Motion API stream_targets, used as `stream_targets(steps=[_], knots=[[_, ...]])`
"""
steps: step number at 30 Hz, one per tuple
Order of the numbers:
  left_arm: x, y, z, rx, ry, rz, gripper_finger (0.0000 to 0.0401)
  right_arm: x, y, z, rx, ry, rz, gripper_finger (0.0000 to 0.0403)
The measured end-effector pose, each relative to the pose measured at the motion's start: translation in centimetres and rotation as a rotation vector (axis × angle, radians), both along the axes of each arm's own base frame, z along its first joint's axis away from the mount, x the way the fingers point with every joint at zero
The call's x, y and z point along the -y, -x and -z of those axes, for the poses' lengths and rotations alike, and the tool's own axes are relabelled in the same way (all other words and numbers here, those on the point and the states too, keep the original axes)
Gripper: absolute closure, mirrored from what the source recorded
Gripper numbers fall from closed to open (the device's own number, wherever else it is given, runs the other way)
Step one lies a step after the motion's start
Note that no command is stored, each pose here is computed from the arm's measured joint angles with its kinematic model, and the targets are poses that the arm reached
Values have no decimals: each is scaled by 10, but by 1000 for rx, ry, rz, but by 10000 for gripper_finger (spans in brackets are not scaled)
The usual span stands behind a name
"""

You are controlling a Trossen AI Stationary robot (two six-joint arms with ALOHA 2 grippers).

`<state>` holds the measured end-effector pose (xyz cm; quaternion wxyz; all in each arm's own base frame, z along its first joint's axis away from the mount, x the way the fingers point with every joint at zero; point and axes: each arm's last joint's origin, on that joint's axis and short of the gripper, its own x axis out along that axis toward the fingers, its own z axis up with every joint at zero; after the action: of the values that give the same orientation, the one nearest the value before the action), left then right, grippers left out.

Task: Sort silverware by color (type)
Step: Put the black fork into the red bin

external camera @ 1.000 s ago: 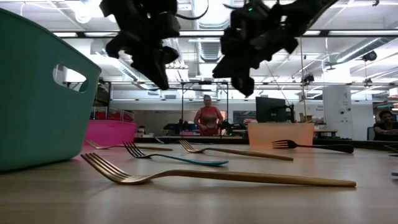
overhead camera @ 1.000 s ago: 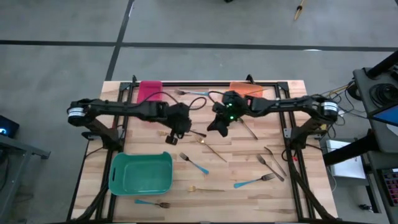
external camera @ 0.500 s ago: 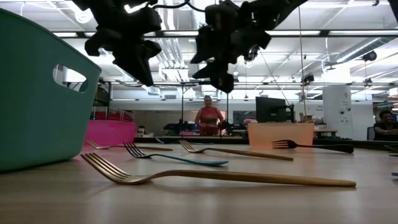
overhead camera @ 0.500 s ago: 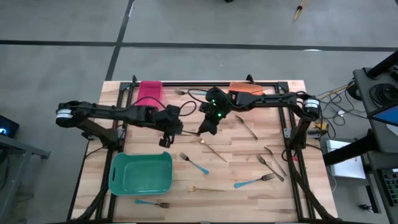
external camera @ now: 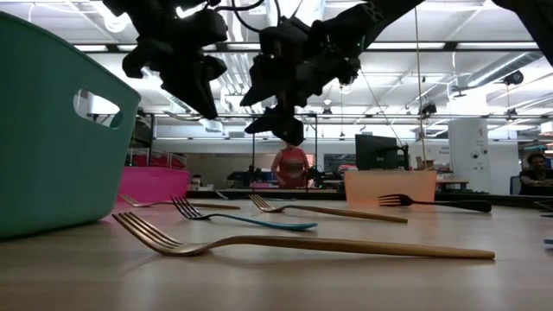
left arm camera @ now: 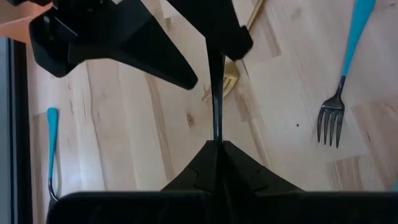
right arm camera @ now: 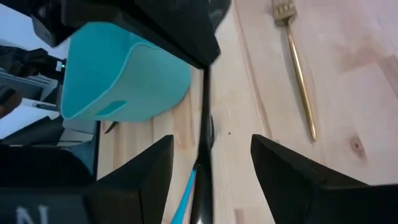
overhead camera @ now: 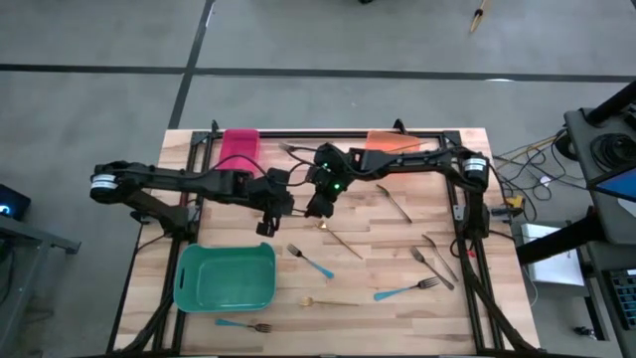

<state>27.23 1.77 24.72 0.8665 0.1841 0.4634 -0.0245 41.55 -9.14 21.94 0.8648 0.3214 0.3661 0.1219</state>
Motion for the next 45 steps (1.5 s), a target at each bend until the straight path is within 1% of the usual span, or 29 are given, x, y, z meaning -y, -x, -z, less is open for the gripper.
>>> stream_targets(steps=[5, 13, 23, 25, 27, 34, 37, 41, 45], knots=[[0, 0, 1, -4, 2, -5, 401, -3, -5, 4, 12, 7, -14, 197], [-1, 0, 1, -2, -18, -20, 401, -3, -8, 0, 67, 24, -17, 197], [-1, 0, 1, -2, -17, -20, 401, -3, -8, 0, 68, 25, -16, 200], [-1, 0, 1, -2, -18, -18, 401, -3, -9, 0, 72, 24, -15, 211], [-1, 0, 1, -3, -22, -13, 401, -4, -9, -1, 72, 24, -16, 234], [-1, 0, 1, -4, -25, -7, 401, -5, -9, -1, 74, 29, -18, 349], [-1, 0, 1, -2, -25, -6, 401, -4, -9, 0, 73, 32, -14, 384], [-1, -1, 0, 7, -25, -6, 400, -4, -9, 0, 75, 36, -18, 387], [-1, -2, -1, 24, -26, -7, 400, -8, -10, -1, 83, 33, -31, 363]])
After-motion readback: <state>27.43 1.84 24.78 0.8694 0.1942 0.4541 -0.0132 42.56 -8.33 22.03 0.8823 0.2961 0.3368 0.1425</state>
